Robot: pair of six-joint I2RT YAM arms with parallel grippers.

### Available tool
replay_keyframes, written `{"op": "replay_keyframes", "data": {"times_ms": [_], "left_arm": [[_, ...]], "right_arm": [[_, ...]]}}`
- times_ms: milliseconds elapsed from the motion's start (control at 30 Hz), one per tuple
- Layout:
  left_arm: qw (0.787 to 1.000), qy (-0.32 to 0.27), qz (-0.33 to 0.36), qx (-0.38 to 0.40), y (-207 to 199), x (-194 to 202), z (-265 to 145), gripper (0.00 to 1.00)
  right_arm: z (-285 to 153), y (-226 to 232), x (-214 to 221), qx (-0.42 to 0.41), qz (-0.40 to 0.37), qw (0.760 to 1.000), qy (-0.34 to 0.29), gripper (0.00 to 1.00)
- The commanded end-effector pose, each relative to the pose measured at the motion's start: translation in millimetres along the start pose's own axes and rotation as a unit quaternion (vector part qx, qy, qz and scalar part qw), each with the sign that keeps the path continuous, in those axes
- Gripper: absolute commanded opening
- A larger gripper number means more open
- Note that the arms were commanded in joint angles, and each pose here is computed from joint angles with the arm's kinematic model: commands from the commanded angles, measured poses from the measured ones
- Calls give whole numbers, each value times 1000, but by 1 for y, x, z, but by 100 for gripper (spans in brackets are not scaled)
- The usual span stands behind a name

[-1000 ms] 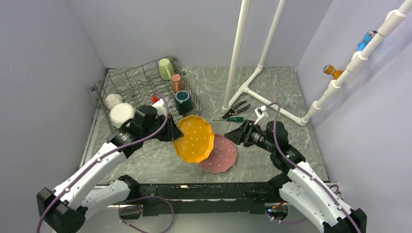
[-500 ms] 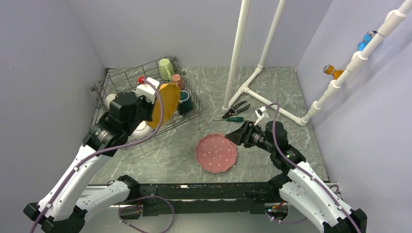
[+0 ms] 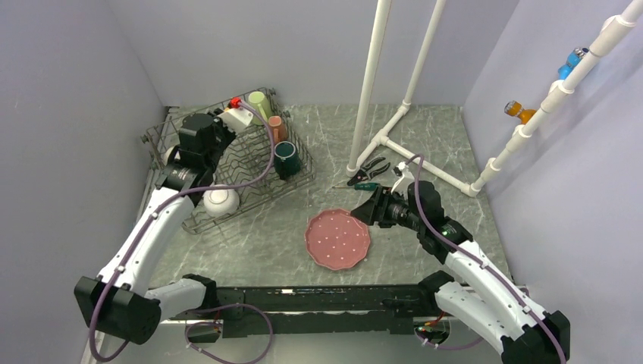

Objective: Load the mixed dishes into the dish rack

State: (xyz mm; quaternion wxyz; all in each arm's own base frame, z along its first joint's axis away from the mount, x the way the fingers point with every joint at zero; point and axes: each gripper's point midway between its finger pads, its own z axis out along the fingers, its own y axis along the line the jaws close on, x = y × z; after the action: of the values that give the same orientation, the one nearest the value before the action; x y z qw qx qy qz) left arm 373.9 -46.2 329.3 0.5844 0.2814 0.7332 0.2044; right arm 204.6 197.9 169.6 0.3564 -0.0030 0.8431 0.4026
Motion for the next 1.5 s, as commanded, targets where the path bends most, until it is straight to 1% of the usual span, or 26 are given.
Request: {"op": "replay_keyframes", "data": {"times_ms": [0, 100, 233, 333, 467, 600, 900, 1133, 1233, 1467], "left_arm": [[991, -113, 37, -62, 38, -45, 12, 0], [990, -117, 61, -41, 30, -36, 27, 0], [992, -105, 73, 0, 20, -25, 43, 0], [992, -88, 88, 7, 15, -12, 52, 0], [991, -91, 101, 19, 7, -4, 54, 0], [991, -80, 102, 30, -1, 7, 62, 0], [992, -45, 106, 48, -18, 33, 81, 0], [992, -36, 108, 55, -27, 46, 86, 0], [993, -25, 108, 37, -22, 51, 89, 0], [992, -6, 120, 31, -20, 61, 95, 0]], "right_arm": [[-3, 8, -15, 1, -30, 1000, -7, 55], [3, 5, -10, -1, -17, 1000, 2, 55], [14, -1, 3, -1, 7, 999, 31, 54], [18, -6, 7, 6, 16, 999, 42, 54], [21, -8, 9, 7, 27, 999, 45, 54], [23, -6, 8, 4, 34, 998, 48, 53], [19, -2, 3, 8, 30, 998, 47, 53], [18, 1, 2, 5, 36, 998, 46, 53], [18, 3, 3, 1, 40, 998, 50, 53], [17, 4, 0, 2, 42, 998, 47, 53]]}}
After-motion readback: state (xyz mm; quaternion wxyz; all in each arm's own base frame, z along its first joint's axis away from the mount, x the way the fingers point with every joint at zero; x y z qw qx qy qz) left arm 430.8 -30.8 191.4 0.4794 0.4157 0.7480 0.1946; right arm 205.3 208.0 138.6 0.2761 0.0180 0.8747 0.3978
